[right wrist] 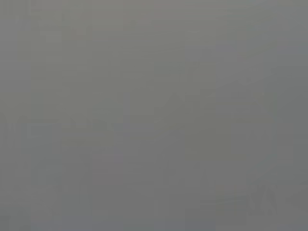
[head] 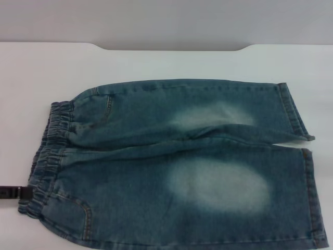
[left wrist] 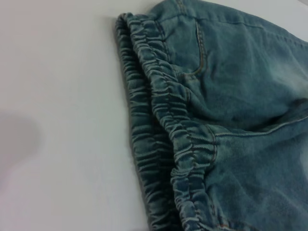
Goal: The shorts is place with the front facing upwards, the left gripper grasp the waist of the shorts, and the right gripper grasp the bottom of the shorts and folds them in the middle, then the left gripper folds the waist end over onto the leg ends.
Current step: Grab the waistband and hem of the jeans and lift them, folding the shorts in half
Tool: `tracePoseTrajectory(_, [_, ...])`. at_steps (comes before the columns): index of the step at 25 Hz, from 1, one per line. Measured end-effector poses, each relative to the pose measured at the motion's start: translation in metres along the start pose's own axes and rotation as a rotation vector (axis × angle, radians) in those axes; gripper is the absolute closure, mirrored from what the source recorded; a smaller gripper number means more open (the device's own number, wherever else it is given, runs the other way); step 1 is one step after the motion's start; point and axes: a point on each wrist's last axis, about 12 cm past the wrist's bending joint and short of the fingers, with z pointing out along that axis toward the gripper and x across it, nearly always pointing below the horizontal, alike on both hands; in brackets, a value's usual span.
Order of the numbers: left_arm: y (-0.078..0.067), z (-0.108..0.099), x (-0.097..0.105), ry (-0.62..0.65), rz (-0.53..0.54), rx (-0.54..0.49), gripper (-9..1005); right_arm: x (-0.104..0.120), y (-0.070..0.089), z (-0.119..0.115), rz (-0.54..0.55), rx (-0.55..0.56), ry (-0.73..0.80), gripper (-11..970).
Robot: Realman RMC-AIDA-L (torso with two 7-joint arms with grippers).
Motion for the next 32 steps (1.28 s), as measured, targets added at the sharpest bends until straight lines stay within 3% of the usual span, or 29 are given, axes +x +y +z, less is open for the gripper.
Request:
tracePoseTrajectory(10, [0.004, 0.012, 0.004, 0.023, -0.021, -0.014, 159, -0.001, -0.003, -0.006, 0.015, 0.014, -0.024, 336])
tracePoseTrajectory(32, [-0.005, 0.017, -0.005, 0.051, 0.008, 0.027, 162, -0.005, -0.011, -0.014, 0.022, 0.065, -0.05, 336])
